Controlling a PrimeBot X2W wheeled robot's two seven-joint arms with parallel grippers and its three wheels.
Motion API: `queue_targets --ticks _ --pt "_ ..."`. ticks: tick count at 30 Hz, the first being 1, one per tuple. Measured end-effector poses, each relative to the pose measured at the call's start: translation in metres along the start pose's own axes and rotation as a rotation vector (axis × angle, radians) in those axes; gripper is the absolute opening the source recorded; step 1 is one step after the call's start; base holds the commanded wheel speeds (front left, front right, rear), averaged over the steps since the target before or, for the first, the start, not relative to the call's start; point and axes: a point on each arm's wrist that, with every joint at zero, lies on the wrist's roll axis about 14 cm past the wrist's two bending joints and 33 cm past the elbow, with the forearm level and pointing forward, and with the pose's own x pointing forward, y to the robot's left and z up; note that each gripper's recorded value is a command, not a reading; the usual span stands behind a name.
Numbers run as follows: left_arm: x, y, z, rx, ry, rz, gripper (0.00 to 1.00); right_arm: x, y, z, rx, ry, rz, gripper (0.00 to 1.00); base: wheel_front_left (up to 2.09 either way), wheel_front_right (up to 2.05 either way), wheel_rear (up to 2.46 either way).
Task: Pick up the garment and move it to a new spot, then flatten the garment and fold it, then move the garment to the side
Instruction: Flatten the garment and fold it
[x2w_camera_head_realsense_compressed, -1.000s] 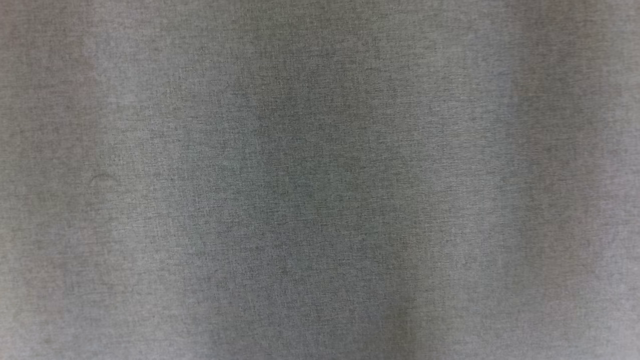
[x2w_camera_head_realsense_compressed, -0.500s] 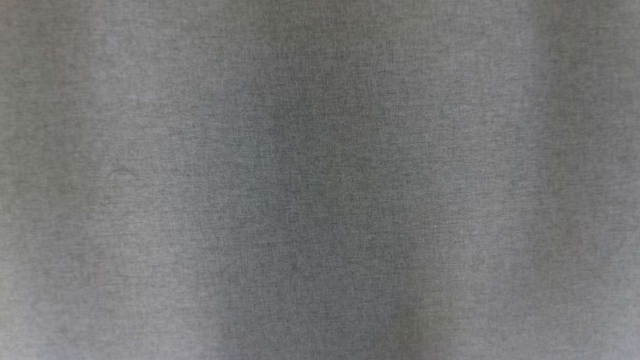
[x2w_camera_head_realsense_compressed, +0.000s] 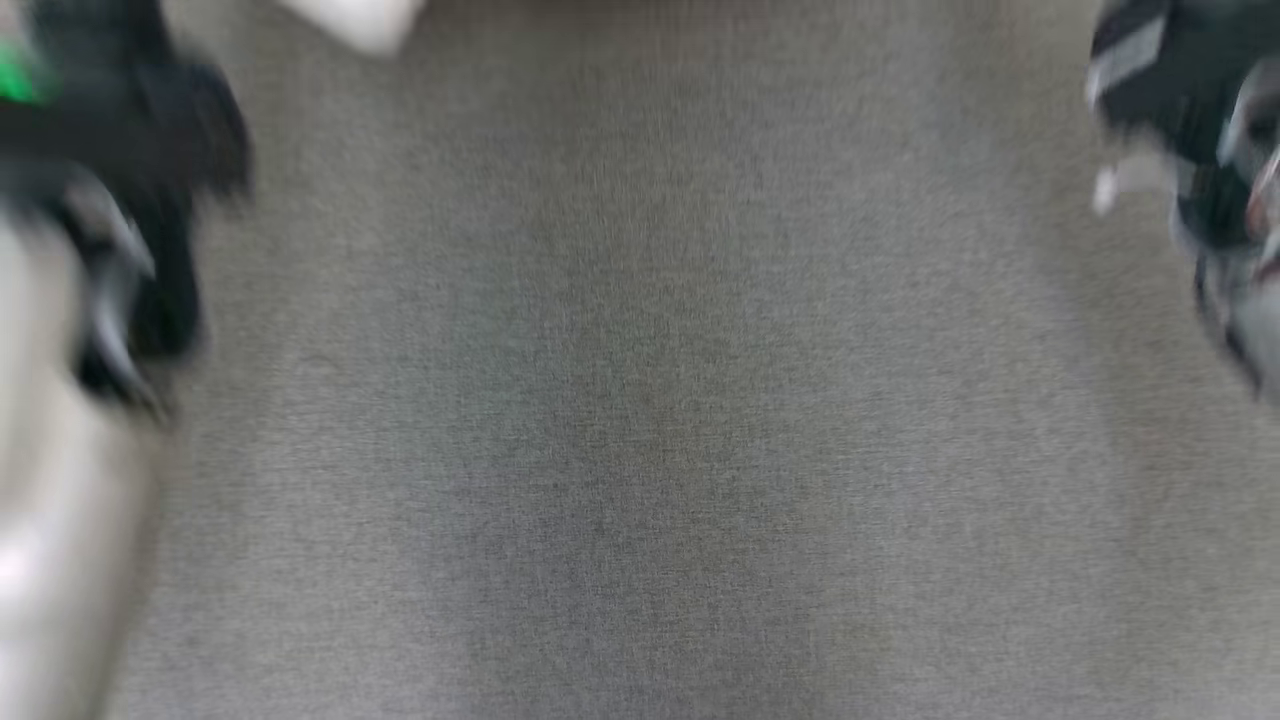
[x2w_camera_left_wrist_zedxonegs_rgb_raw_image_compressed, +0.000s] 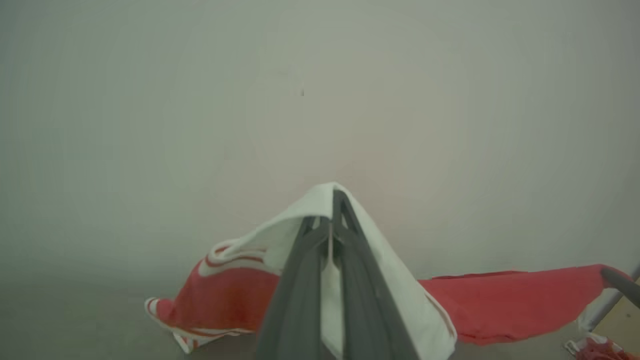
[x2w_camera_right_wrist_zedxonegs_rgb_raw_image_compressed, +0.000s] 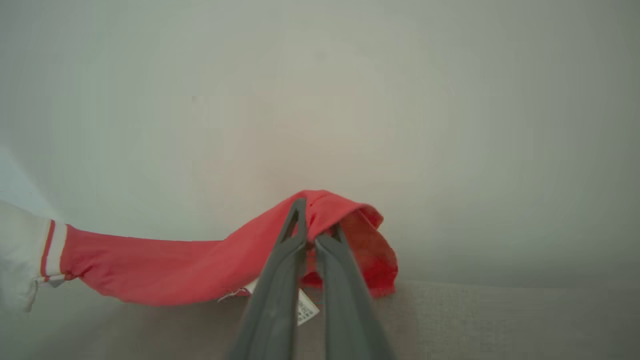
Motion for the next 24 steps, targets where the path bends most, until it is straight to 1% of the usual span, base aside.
queue_targets --ticks 5,9,12,14,15,18,24 --pt "-0.072 0.002 -0.017 -0.033 0.094 0.079 0.0 -0.058 0.013 -0.04 0.08 0.104 -0.018 0.0 0.0 0.0 0.0" --pt "-0.119 0.006 -0.017 -0.057 0.133 0.149 0.0 -0.097 0.025 -0.062 0.121 0.169 -0.038 0.0 0.0 0.0 0.0" --pt "-0.15 -0.001 -0.027 -0.102 0.182 0.179 0.0 -0.123 0.026 -0.07 0.175 0.185 -0.085 0.0 0.0 0.0 0.0" --pt "-0.169 -0.009 -0.034 -0.132 0.214 0.187 0.0 -0.141 0.03 -0.077 0.201 0.201 -0.109 0.0 0.0 0.0 0.0" --pt "-0.169 -0.009 -0.034 -0.132 0.214 0.187 0.0 -0.141 0.03 -0.077 0.201 0.201 -0.109 0.0 0.0 0.0 0.0" --pt "-0.194 -0.014 -0.04 -0.161 0.247 0.214 0.0 -0.171 0.033 -0.088 0.226 0.229 -0.147 0.0 0.0 0.0 0.0" --pt "-0.237 -0.025 -0.046 -0.228 0.281 0.268 0.0 -0.219 0.035 -0.096 0.255 0.246 -0.214 0.0 0.0 0.0 0.0"
